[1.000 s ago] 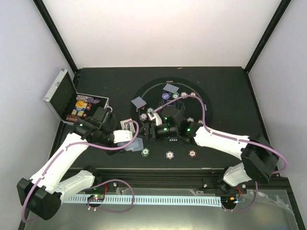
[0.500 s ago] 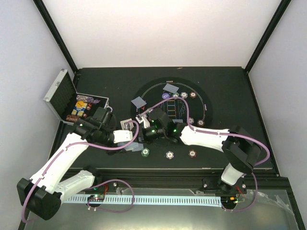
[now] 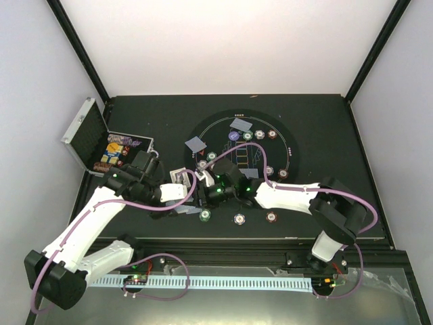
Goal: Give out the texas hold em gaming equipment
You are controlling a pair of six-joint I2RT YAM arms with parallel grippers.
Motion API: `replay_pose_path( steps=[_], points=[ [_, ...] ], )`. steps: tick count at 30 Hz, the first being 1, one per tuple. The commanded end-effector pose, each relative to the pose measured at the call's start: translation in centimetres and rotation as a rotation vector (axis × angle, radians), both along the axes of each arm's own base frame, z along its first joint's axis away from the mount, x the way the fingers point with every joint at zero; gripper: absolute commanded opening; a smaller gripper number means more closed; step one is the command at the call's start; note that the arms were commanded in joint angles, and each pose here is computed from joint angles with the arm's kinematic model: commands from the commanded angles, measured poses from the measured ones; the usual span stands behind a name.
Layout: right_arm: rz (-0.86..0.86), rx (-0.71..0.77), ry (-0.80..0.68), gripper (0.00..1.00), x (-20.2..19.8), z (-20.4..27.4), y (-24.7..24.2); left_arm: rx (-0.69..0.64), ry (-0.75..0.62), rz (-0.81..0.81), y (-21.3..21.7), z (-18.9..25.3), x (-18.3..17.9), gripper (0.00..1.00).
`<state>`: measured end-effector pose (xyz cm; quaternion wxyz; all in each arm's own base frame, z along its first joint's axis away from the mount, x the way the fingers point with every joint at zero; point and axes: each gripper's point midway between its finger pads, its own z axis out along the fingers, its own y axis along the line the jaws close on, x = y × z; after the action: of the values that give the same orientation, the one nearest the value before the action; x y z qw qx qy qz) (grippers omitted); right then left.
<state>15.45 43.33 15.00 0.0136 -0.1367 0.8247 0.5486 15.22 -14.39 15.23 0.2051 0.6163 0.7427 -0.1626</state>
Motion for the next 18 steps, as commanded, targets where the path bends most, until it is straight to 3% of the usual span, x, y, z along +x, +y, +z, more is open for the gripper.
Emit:
replay_pose_path(
  steps=[1,18],
  points=[
    [-0.017,-0.002,-0.019,0.65,0.3,-0.2,-0.1,-0.047,-0.015,-0.006,-0.7,1.8,0.1,0.02],
    [-0.099,-0.064,-0.098,0.44,1.7,1.0,-3.3,-0.047,-0.012,-0.005,-0.7,1.8,0.1,0.01]
  ],
)
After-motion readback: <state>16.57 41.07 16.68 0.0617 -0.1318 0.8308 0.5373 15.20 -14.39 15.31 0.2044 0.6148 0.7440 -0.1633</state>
